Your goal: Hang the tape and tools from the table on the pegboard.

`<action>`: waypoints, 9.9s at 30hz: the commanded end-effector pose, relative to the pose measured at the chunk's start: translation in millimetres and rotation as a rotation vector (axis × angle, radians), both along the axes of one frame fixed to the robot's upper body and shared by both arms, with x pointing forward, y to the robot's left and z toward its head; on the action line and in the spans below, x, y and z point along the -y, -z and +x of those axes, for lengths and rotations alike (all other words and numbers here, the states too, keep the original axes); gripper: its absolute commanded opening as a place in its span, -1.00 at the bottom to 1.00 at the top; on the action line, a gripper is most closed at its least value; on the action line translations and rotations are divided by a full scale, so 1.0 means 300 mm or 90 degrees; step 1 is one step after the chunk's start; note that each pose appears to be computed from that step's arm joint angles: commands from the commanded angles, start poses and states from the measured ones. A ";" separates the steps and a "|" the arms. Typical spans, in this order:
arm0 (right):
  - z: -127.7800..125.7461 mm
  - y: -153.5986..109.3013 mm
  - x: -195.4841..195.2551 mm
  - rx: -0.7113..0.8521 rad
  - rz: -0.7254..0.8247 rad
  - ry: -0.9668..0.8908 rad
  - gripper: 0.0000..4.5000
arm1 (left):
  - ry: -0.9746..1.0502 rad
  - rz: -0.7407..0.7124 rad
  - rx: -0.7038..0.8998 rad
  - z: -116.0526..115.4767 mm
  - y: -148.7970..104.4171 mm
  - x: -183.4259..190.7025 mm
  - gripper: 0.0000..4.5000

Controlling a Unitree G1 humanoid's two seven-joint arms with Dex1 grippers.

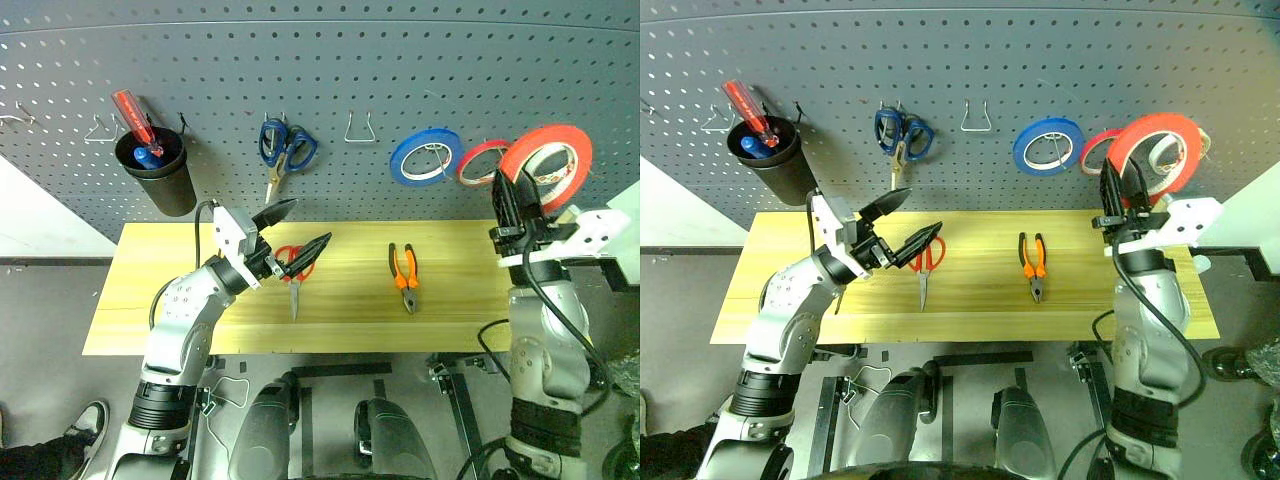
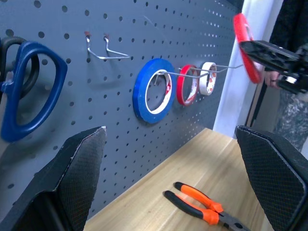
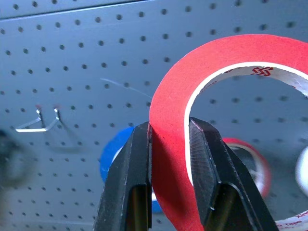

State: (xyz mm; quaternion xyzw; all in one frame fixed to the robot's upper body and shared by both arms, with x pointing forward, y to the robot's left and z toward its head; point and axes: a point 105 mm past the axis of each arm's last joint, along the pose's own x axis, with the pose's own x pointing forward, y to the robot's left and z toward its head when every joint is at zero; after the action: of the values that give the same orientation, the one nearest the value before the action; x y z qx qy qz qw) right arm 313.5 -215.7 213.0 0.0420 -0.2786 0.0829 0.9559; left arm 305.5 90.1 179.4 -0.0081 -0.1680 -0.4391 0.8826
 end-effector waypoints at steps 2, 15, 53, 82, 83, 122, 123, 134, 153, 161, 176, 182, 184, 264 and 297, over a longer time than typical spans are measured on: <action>0.010 -0.042 -0.004 0.038 -0.012 -0.003 -0.68 | 0.008 0.000 0.015 -0.017 -0.016 0.009 1.00; 0.088 -0.005 0.019 -0.002 -0.020 0.025 -0.68 | 0.028 0.040 -0.027 -0.025 0.018 0.027 1.00; 0.261 0.114 0.030 -0.057 0.010 0.023 0.61 | 0.041 0.034 -0.022 -0.036 0.000 0.041 1.00; -0.022 0.303 -0.425 -0.336 -0.009 -0.163 0.98 | -0.006 0.161 -0.159 -0.107 0.207 -0.016 1.00; -0.003 0.300 -0.433 -0.333 -0.011 -0.149 0.98 | -0.007 0.161 -0.163 -0.110 0.210 -0.016 1.00; 0.222 0.497 -0.281 -0.604 -0.020 0.120 0.98 | -0.011 0.172 -0.214 -0.175 0.233 -0.017 1.00; 0.221 0.498 -0.285 -0.607 -0.022 0.113 0.98 | -0.011 0.173 -0.214 -0.175 0.233 -0.017 1.00; 0.220 0.489 -0.262 -0.601 -0.033 0.123 0.98 | -0.010 0.170 -0.214 -0.177 0.230 -0.014 1.00; 0.212 0.532 -0.257 -0.642 -0.067 0.115 0.98 | -0.005 0.171 -0.209 -0.183 0.224 -0.004 1.00; 0.228 0.527 -0.233 -0.642 -0.071 0.128 0.98 | -0.007 0.170 -0.208 -0.180 0.222 -0.004 1.00; 0.223 0.538 -0.219 -0.665 -0.081 0.141 0.98 | -0.008 0.169 -0.206 -0.179 0.216 -0.003 1.00; 0.209 0.558 -0.255 -0.706 -0.070 0.057 0.98 | -0.011 0.168 -0.204 -0.181 0.212 -0.004 1.00; 0.206 0.559 -0.252 -0.709 -0.076 0.050 0.98 | -0.013 0.167 -0.204 -0.182 0.211 -0.005 1.00; 0.162 -0.439 -0.518 0.152 0.016 -0.172 0.02 | -0.060 -0.084 -0.026 -0.096 -0.042 -0.016 1.00; 0.221 -0.306 -0.578 0.072 0.019 -0.189 0.02 | -0.089 -0.085 -0.023 -0.133 -0.055 -0.025 1.00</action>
State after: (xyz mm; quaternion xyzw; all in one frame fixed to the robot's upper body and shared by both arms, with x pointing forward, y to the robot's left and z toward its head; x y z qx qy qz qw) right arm 388.2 -46.3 291.5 0.0916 -0.2991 0.2132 0.9256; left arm 272.2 99.6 185.9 -0.0701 -0.1604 -0.3576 0.9173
